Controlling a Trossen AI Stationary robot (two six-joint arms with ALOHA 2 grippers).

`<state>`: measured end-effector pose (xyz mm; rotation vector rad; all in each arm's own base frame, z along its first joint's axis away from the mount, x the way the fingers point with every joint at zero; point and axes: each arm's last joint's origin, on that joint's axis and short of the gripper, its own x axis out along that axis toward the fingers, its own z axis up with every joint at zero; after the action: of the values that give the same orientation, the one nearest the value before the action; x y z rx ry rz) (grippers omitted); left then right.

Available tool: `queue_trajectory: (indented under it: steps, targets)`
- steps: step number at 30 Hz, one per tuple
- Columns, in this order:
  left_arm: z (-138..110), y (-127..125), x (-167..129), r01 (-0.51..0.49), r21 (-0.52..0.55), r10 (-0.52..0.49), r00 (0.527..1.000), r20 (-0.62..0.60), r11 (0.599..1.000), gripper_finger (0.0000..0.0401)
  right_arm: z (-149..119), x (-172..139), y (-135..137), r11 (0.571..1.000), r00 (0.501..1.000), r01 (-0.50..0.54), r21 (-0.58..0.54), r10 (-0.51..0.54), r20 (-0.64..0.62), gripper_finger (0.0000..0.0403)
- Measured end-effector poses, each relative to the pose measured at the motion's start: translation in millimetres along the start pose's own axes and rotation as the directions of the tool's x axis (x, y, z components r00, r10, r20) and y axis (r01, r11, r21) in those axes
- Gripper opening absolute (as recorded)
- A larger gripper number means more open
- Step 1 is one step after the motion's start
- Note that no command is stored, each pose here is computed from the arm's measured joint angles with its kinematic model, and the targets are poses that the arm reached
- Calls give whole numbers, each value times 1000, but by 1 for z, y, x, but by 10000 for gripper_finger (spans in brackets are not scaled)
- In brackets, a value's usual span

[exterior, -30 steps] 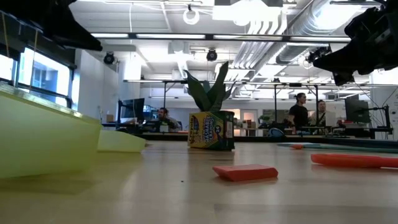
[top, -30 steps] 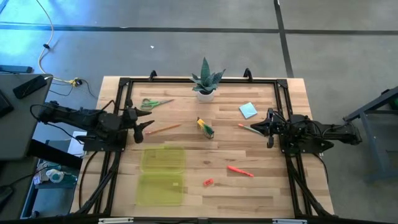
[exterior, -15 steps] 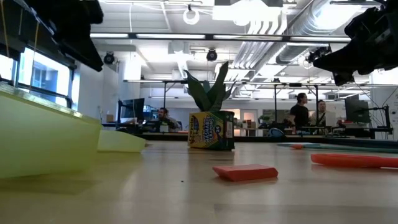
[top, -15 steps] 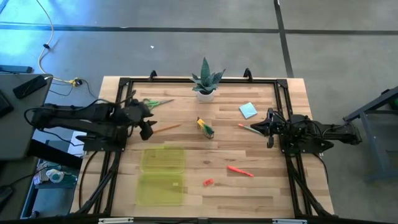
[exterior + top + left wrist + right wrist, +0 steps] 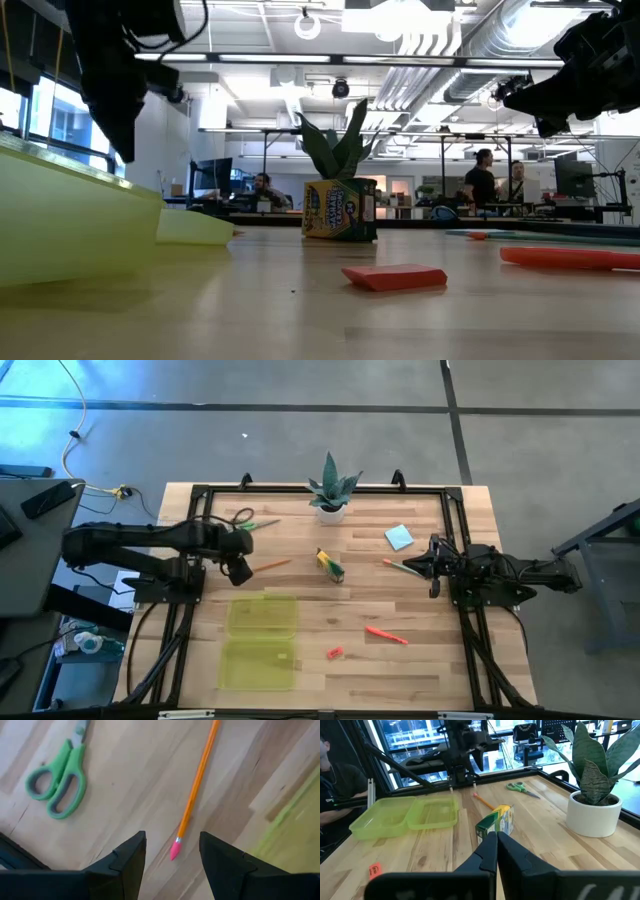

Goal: Pack school essentials
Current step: Put the orange pencil into the yellow supply box

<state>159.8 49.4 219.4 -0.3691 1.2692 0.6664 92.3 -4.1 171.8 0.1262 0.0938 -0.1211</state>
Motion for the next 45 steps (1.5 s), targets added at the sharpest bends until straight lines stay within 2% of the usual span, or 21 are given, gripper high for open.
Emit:
queue_trajectory:
  steps: [4,9,15,29,45]
  targets:
    - [5,-6,16,-25,60,31,995,-90,998,175,0,0,0,1000,1000,0,0,0,0,0]
    - [8,-14,34,6,126,20,978,-206,992,175,0,0,0,1000,1000,-1,0,1,0,0]
    - [10,-18,50,-11,143,52,957,-285,990,175,0,0,0,1000,1000,0,0,0,0,0]
    - [11,-24,74,-39,167,102,917,-385,985,175,0,0,0,1000,1000,-1,0,1,0,0]
    - [14,-31,96,-41,180,117,893,-435,983,167,0,0,0,1000,1000,0,0,0,0,0]
